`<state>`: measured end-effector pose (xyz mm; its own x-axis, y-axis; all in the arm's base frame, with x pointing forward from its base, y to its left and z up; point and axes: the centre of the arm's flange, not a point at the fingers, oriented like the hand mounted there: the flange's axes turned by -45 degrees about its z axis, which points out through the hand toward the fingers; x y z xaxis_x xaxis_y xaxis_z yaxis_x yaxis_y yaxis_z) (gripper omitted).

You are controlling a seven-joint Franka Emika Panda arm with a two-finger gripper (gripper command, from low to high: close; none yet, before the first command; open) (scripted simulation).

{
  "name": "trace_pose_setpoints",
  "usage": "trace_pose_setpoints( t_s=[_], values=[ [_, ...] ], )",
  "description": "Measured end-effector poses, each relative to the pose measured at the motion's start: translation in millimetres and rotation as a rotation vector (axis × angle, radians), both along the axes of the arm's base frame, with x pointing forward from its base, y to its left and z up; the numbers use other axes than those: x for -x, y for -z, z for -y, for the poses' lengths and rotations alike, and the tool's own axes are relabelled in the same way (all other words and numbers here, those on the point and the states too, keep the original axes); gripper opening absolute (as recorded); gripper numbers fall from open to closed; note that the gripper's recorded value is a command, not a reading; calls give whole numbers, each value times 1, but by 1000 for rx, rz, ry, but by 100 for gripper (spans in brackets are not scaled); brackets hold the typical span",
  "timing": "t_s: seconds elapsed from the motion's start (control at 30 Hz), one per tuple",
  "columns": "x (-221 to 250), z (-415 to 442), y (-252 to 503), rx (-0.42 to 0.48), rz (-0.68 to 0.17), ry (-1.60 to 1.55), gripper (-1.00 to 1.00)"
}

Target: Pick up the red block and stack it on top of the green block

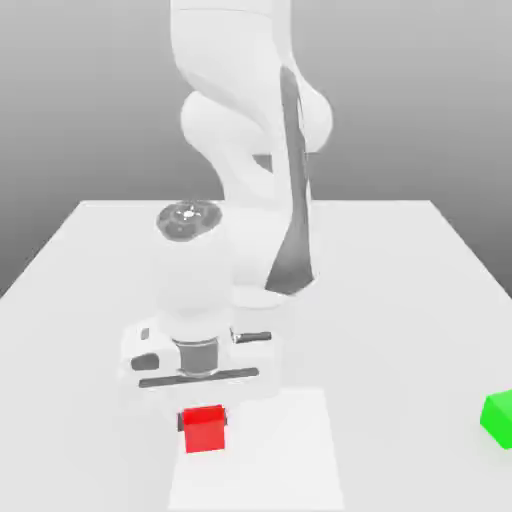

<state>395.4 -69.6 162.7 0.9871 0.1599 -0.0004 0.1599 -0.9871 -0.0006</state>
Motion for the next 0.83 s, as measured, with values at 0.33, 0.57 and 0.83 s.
trace_pose_setpoints(
  t_s=[0.33, 0.57, 0.83],
  values=[
    [-36, -166, -57, 8, -11, -404, -100],
    [-5, -342, -74, 4, -6, -786, -100],
    [23, -410, -25, 0, 0, -934, 100]
  ],
)
